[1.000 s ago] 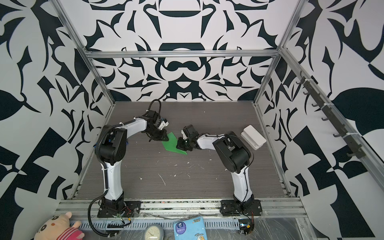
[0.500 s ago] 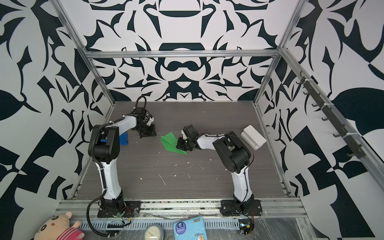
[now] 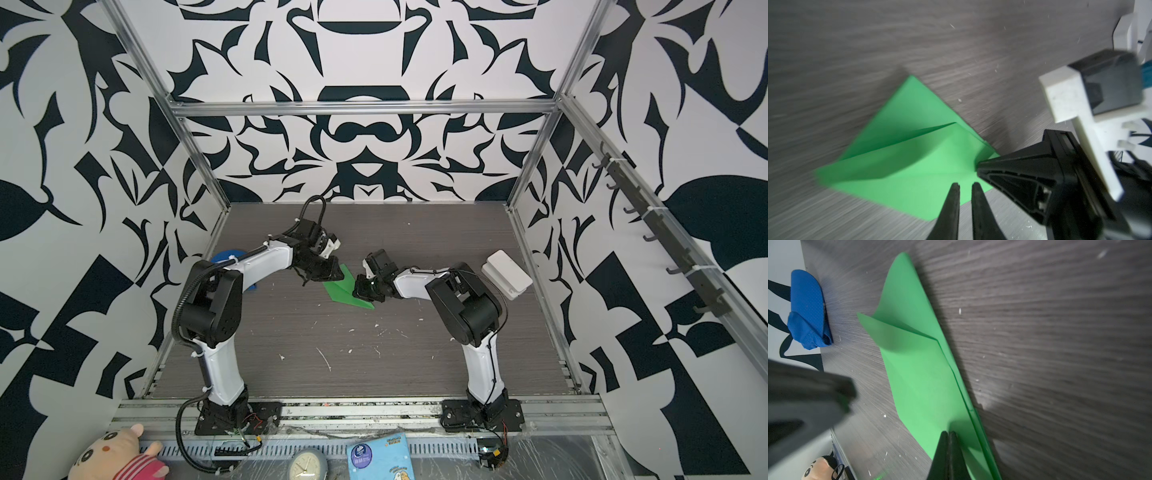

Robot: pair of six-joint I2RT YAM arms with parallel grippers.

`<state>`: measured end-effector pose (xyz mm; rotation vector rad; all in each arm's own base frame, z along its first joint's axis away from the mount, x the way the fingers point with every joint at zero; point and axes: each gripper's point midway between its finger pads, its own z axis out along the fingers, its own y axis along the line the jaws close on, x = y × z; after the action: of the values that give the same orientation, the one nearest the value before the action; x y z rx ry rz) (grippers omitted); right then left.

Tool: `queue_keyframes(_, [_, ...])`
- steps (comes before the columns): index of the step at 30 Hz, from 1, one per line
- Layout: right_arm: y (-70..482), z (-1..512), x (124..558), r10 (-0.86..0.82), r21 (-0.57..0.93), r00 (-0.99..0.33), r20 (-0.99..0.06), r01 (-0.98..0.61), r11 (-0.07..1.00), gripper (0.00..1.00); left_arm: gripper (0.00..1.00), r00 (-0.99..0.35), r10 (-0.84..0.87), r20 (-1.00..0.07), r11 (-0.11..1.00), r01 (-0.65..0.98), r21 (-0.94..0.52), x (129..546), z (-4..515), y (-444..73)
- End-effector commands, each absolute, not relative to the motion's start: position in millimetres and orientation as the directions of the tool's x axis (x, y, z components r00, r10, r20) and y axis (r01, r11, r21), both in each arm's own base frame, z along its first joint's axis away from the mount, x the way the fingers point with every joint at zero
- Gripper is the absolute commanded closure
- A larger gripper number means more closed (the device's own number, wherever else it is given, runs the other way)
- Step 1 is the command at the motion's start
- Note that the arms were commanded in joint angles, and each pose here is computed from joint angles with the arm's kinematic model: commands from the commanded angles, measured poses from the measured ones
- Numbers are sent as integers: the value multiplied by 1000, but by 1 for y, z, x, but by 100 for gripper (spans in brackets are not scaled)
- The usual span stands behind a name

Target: Fold a paper plane with a square sheet of paper (pick it up from the middle)

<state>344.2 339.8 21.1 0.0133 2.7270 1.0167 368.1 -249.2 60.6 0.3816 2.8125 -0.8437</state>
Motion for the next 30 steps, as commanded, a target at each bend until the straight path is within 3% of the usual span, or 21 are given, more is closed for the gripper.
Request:
queue_keyframes(1, [304, -29, 313, 91, 507, -993, -74, 41, 861, 100, 85, -961, 215, -176, 816, 275, -508, 366, 44, -249])
queue_keyframes(13, [303, -30, 312, 93, 504, -993, -73, 44, 863, 100, 85, -954, 286, -87, 875, 297, -381, 363, 14, -221])
queue_keyframes(19, [303, -30, 312, 92, 504, -993, -73, 43, 863, 100, 85, -978, 191, -86, 922, 209, -325, 385, 8, -181])
queue_keyframes(26, [304, -28, 313, 88, 507, -993, -75, 38, 861, 100, 85, -983, -32, -180, 967, 15, -254, 423, 18, -133])
queue_keyframes(30, [306, -27, 315, 89, 510, -993, -79, 36, 860, 100, 82, -963, -21, -269, 914, 91, -396, 422, 59, -165])
